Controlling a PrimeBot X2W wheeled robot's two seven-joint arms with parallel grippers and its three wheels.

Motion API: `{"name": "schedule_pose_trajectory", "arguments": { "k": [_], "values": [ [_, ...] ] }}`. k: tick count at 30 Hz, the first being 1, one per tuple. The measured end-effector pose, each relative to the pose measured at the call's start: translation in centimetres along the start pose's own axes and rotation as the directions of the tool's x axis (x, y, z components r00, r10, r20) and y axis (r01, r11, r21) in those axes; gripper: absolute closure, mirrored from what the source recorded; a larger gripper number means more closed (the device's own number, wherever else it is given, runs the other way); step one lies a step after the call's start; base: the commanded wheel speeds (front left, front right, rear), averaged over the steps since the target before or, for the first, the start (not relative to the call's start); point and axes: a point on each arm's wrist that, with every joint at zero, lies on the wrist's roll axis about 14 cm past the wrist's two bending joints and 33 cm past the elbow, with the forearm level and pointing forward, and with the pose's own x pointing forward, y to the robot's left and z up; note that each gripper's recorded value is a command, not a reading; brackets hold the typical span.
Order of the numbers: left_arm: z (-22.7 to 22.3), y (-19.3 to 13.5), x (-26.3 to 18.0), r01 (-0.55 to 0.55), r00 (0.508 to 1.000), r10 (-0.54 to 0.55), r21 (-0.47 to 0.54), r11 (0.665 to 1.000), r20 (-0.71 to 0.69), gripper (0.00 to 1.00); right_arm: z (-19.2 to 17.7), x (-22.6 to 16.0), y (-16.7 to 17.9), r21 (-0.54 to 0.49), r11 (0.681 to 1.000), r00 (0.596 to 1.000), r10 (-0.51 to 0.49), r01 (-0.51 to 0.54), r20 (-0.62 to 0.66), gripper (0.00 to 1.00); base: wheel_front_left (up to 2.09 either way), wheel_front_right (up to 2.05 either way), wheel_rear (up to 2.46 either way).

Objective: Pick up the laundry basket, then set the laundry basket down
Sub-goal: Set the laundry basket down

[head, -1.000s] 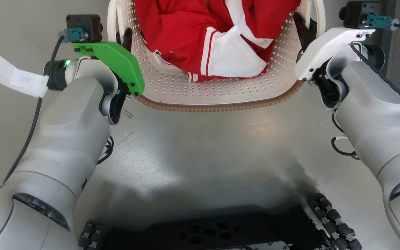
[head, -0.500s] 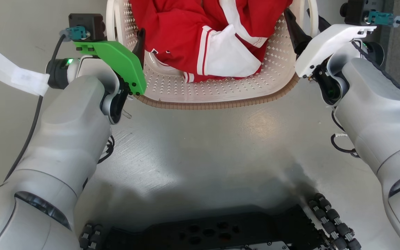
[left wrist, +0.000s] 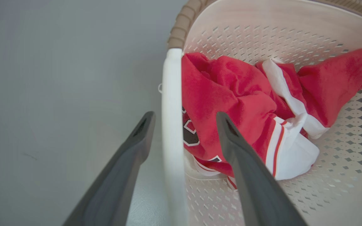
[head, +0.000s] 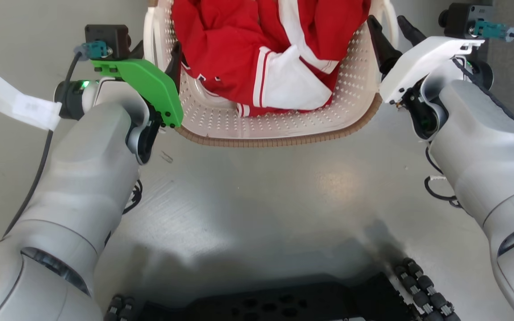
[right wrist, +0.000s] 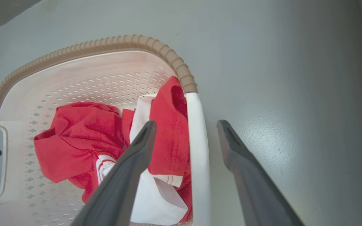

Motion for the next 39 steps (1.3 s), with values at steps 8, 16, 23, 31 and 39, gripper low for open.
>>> {"name": "schedule_pose_trajectory", "arguments": {
  "k": [8,16,23,31,39],
  "values": [
    [0.3,-0.6,-2.1,-0.003,1.000,0.002,0.031,1.000,0.023,0.00,1.1,-2.1,0.8,0.004,1.000,0.999,0.007,-0.007,0.036,0.00,0.00,0.00,0.00],
    [3.2,-2.3,-4.3,0.017,0.994,-0.022,0.045,0.999,0.109,0.00,4.7,-4.5,2.9,-0.011,0.999,0.990,0.053,-0.052,0.131,0.00,0.00,0.00,0.00],
    [5.2,-3.9,-6.5,0.035,0.985,-0.041,0.038,0.999,0.168,0.00,9.8,-7.3,3.8,-0.035,0.996,0.959,0.085,-0.079,0.269,0.00,0.00,0.00,0.00],
    [11.0,-5.5,-9.4,0.072,0.942,-0.080,0.034,0.997,0.325,0.00,13.3,-10.9,3.9,-0.051,0.996,0.921,0.089,-0.075,0.380,0.00,0.00,0.00,0.00],
    [13.9,-6.8,-13.4,0.091,0.894,-0.103,0.049,0.995,0.437,0.00,16.0,-15.1,4.6,-0.067,0.995,0.867,0.103,-0.080,0.488,0.00,0.00,0.00,0.00]
  ]
}}
